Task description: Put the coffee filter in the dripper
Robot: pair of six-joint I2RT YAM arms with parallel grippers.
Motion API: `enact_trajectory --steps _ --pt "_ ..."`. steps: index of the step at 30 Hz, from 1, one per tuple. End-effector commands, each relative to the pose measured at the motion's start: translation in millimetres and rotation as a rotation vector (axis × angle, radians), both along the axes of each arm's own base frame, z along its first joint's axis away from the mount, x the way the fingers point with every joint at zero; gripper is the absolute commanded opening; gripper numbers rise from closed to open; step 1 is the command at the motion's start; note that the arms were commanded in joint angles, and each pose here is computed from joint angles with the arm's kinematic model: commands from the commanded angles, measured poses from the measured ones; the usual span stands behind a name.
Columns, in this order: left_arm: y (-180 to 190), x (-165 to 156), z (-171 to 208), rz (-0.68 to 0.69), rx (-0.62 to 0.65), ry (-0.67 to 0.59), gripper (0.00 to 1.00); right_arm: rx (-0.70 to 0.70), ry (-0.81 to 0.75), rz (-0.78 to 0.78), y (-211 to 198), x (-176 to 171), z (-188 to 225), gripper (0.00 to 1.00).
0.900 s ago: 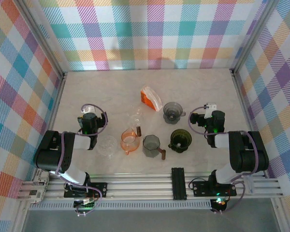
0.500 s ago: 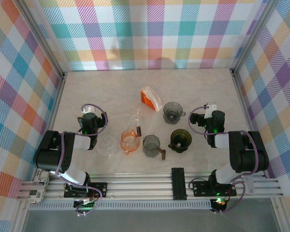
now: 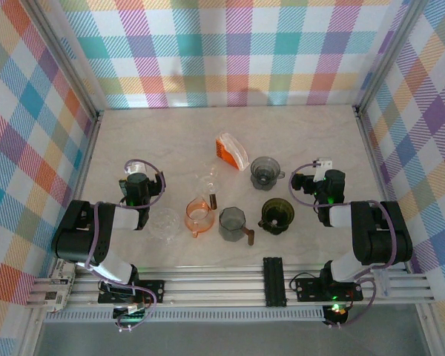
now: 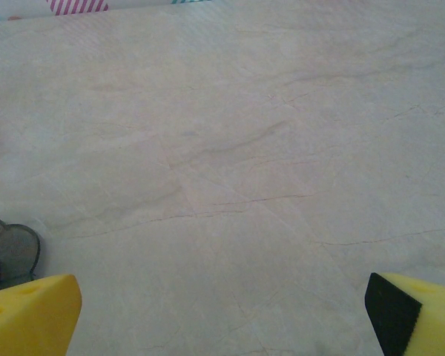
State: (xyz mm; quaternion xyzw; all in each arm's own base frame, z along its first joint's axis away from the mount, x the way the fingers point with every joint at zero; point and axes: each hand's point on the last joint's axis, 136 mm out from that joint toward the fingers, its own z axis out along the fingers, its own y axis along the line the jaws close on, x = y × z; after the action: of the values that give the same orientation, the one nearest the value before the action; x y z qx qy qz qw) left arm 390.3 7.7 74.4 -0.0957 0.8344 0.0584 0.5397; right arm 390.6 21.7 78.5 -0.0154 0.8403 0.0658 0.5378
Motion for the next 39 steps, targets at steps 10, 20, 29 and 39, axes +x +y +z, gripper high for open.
enact_trajectory --steps 10,20,29,39 --pt "1 3 9 -0.003 0.005 -0.034 1.0 -0.002 -0.049 0.021 3 7 13 0.99" --pt "2 2 9 -0.003 0.005 -0.036 1.0 -0.001 -0.051 0.015 3 7 14 0.99" --pt "9 5 33 0.045 0.013 0.001 1.0 0.019 0.045 -0.007 1 4 31 0.99" --pt "25 -11 116 0.185 -0.124 -0.182 1.0 0.017 0.051 -0.144 -4 -12 79 0.99"
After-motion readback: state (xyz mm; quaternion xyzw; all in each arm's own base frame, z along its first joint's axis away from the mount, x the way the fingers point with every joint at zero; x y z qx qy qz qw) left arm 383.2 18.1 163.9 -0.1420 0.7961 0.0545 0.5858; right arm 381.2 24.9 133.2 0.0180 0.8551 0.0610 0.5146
